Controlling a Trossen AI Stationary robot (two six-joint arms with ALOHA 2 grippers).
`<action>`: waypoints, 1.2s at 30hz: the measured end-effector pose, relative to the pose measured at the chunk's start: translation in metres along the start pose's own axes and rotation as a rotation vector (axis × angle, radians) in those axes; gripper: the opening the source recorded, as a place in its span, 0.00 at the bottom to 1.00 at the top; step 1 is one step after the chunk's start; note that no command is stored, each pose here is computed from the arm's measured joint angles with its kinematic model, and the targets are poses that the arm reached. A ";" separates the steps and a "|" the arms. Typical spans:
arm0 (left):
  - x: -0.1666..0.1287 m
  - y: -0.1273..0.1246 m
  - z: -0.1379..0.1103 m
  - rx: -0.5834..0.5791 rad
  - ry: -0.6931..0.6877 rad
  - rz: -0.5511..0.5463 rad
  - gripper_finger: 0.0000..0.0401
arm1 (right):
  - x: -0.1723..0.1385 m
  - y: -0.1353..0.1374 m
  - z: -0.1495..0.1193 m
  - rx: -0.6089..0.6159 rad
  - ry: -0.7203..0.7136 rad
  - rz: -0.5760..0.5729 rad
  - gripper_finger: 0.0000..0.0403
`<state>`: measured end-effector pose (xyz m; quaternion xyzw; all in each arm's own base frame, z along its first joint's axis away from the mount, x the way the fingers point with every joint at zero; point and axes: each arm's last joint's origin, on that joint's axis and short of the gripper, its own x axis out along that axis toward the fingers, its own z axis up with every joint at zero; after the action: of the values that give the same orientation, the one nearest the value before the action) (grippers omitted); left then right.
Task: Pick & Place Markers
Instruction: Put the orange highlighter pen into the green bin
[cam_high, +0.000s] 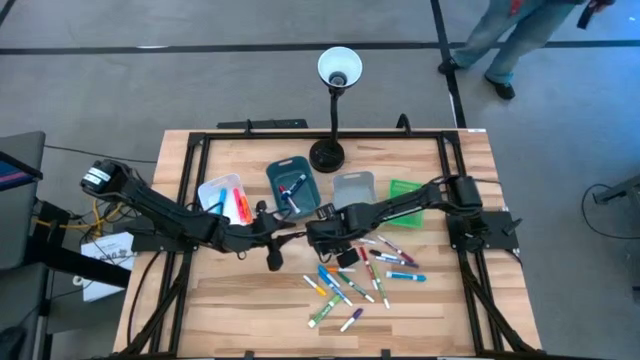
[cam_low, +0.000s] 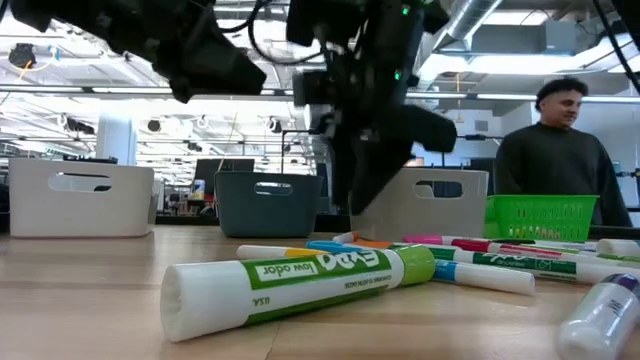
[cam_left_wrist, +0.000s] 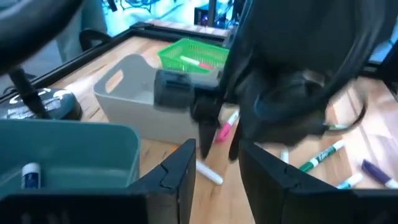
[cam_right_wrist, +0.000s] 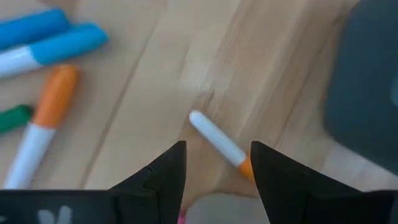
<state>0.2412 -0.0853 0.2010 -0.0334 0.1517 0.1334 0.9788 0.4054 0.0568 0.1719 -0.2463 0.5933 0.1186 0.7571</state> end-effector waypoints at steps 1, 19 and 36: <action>-0.001 0.002 -0.002 0.002 0.002 0.004 0.29 | 0.002 0.000 -0.003 -0.005 0.027 0.011 0.42; -0.008 0.013 -0.012 0.013 0.017 0.029 0.29 | 0.032 -0.006 -0.002 -0.091 0.059 0.042 0.42; -0.008 0.013 -0.012 0.010 0.014 0.027 0.29 | 0.027 0.003 0.003 -0.138 0.058 0.058 0.42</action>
<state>0.2266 -0.0765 0.1919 -0.0274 0.1596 0.1456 0.9760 0.4138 0.0581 0.1455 -0.2841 0.6123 0.1741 0.7170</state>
